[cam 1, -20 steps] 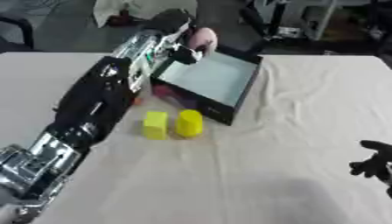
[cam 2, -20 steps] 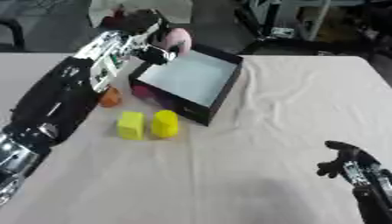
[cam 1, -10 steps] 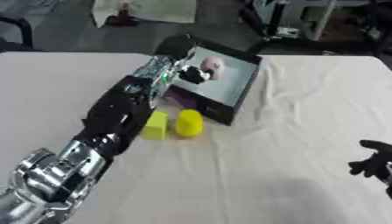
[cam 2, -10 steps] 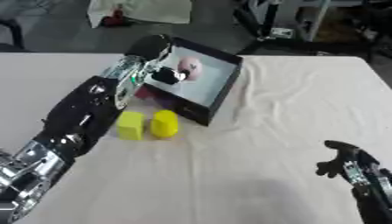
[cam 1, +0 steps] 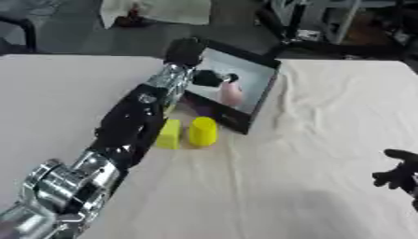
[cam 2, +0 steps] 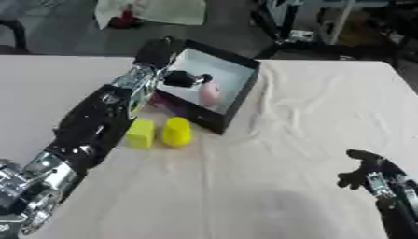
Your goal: Pick up objects on the table and place them in the box.
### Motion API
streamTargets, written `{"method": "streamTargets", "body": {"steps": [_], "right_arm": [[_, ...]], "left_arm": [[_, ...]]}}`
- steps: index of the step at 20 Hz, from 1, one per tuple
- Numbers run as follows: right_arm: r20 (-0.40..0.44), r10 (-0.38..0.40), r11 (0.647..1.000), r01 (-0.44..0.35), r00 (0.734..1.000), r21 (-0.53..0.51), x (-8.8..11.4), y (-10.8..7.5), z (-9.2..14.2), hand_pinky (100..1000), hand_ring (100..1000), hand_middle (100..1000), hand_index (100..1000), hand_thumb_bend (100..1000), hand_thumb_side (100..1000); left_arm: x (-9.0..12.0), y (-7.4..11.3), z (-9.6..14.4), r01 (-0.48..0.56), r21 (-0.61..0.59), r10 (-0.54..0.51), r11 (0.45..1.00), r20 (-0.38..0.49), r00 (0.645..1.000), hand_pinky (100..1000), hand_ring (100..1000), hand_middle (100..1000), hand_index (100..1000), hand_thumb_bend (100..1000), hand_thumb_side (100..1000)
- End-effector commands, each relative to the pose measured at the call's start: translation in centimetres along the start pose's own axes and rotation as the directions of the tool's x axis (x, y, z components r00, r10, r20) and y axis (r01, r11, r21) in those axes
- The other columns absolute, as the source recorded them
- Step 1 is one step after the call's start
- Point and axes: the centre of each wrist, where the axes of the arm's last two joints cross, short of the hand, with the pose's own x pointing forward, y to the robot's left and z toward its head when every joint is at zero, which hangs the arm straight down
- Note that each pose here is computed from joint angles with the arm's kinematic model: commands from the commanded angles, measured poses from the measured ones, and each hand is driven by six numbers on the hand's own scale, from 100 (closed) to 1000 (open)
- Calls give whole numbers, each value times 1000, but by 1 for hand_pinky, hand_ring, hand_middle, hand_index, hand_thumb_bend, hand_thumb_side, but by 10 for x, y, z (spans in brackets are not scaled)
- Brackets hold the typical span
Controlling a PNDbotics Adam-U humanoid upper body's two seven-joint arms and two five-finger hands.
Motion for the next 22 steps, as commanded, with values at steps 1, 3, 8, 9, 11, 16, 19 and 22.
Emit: {"method": "streamTargets", "body": {"steps": [1,3,8,9,11,16,19,22], "right_arm": [[12,15,1000,-15,1000,-12,4,-4,0,686,490,326,757,100,740],[7,20,1000,-19,1000,-18,3,-5,1,686,490,326,757,100,745],[-1,29,999,-29,1000,-20,2,-6,2,686,490,326,757,100,750],[-2,31,999,-31,1000,-21,2,-6,3,686,490,326,757,100,750],[-2,32,999,-32,999,-22,2,-6,3,686,490,326,757,100,748],[-4,33,999,-33,999,-25,2,-6,4,686,490,326,757,100,748],[-5,32,999,-32,999,-28,2,-5,4,686,490,326,757,100,751],[-4,31,999,-31,1000,-27,2,-5,4,686,490,326,757,100,751]], "left_arm": [[-28,35,-6,55,41,-55,998,17,998,761,712,784,912,627,776],[-45,44,-5,80,32,-81,996,36,996,764,710,779,913,593,742],[-108,24,9,120,-134,-117,984,35,993,779,722,792,917,539,658],[-119,15,12,119,-181,-114,976,34,993,779,723,793,915,527,639],[-138,-3,20,100,-271,-95,957,32,995,778,722,791,908,515,609],[-165,-40,36,71,-455,-63,888,34,997,771,716,784,898,502,579],[-170,-47,39,64,-515,-50,855,39,998,762,701,768,881,470,550],[-168,-45,38,48,-548,-37,835,31,999,753,673,742,854,417,516]]}}
